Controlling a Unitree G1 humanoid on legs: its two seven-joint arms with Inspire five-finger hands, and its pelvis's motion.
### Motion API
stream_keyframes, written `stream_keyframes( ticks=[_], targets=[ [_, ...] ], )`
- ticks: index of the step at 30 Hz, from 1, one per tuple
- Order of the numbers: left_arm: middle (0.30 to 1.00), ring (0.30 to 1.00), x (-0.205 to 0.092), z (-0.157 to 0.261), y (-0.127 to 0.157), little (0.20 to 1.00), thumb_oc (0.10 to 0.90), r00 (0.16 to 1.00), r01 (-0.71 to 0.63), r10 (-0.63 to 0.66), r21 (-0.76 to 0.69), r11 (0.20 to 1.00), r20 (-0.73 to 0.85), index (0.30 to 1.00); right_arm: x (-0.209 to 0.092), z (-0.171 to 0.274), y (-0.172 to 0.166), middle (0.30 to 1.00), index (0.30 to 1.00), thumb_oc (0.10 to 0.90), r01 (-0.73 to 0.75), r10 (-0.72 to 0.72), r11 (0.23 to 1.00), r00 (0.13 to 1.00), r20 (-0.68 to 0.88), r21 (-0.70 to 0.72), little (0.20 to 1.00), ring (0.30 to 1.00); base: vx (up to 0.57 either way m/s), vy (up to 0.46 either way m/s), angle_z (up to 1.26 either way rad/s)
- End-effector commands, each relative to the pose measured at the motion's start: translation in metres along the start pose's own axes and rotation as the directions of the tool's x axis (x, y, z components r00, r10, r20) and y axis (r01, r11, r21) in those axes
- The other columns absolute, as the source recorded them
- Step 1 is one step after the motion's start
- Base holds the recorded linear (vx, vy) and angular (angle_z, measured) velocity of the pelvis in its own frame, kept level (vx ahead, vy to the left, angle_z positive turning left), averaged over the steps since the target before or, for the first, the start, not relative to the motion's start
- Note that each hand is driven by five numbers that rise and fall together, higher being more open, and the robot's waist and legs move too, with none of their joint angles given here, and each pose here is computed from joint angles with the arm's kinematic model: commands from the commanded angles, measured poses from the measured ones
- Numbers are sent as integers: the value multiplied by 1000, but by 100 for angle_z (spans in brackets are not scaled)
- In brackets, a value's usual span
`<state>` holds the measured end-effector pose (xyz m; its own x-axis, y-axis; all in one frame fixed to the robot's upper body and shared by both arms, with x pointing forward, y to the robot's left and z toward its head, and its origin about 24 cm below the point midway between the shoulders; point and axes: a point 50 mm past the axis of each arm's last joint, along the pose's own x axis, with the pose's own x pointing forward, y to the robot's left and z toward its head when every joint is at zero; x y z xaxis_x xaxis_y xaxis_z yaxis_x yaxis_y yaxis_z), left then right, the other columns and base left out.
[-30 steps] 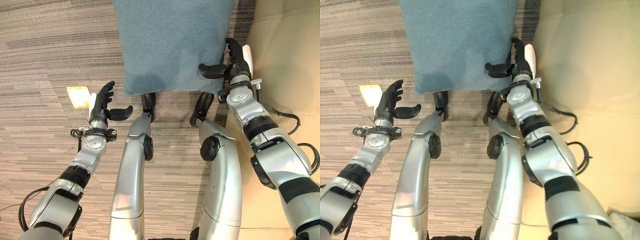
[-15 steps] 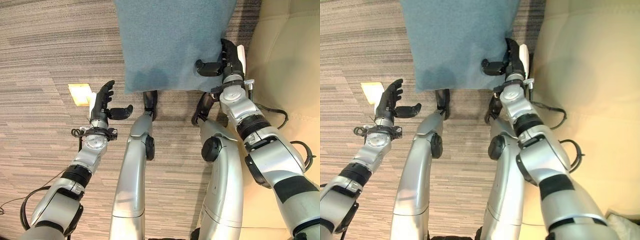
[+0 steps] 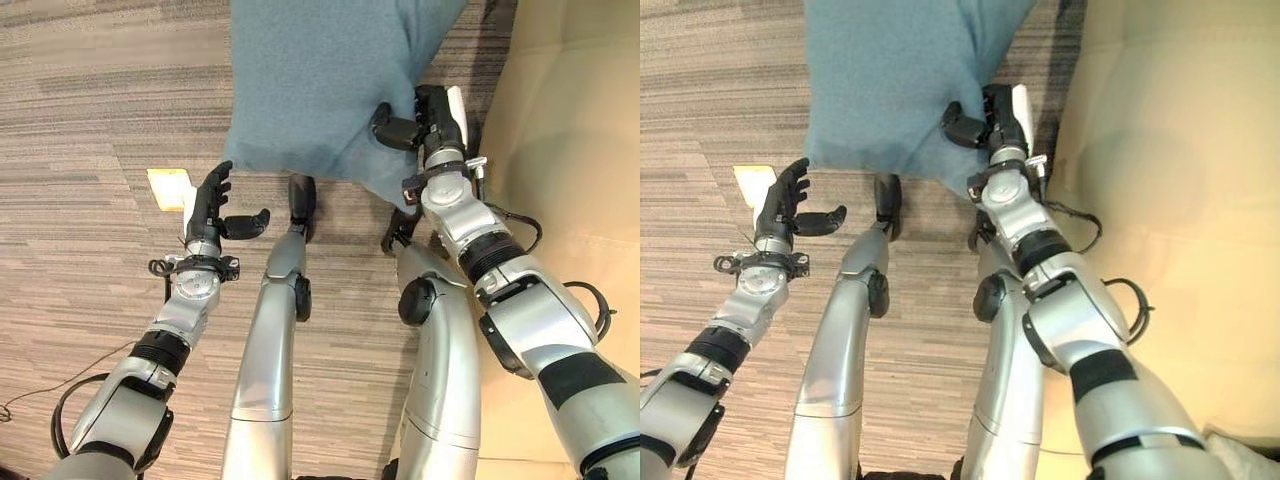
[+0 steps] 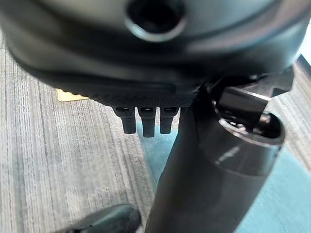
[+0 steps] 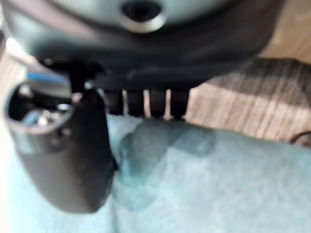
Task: Pick up all the scattered cushions and arrange them neatly on the sofa.
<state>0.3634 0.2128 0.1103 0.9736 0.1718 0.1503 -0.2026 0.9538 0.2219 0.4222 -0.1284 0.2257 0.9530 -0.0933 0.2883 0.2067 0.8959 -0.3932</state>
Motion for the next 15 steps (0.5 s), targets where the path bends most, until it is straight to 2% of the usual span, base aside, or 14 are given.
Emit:
stream_keyframes(
  ticks=[1, 9, 12, 15],
  targets=[
    [900, 900, -17, -18, 15, 900, 800, 997, -80, 80, -15, 997, -12, 900, -6, 29, 8, 300, 300, 400, -18, 6, 997, 986, 169, 72, 300, 300, -59, -5, -4],
    [900, 900, -25, -16, 10, 900, 800, 999, -47, 48, -36, 998, 19, 900, -17, 39, -15, 300, 300, 400, 40, -49, 999, 947, 317, 36, 300, 300, -92, -42, -3],
    [900, 900, -36, -23, 9, 900, 800, 999, -33, 33, -77, 996, 1, 900, -31, 38, -25, 300, 300, 400, 61, -45, 998, 913, 406, -26, 300, 300, -99, -61, -5],
    [900, 900, -43, -28, 10, 900, 800, 999, -35, 34, -103, 994, -14, 900, -38, 33, -30, 300, 300, 400, 73, -36, 995, 903, 427, -71, 300, 300, -38, -57, -5]
  ],
)
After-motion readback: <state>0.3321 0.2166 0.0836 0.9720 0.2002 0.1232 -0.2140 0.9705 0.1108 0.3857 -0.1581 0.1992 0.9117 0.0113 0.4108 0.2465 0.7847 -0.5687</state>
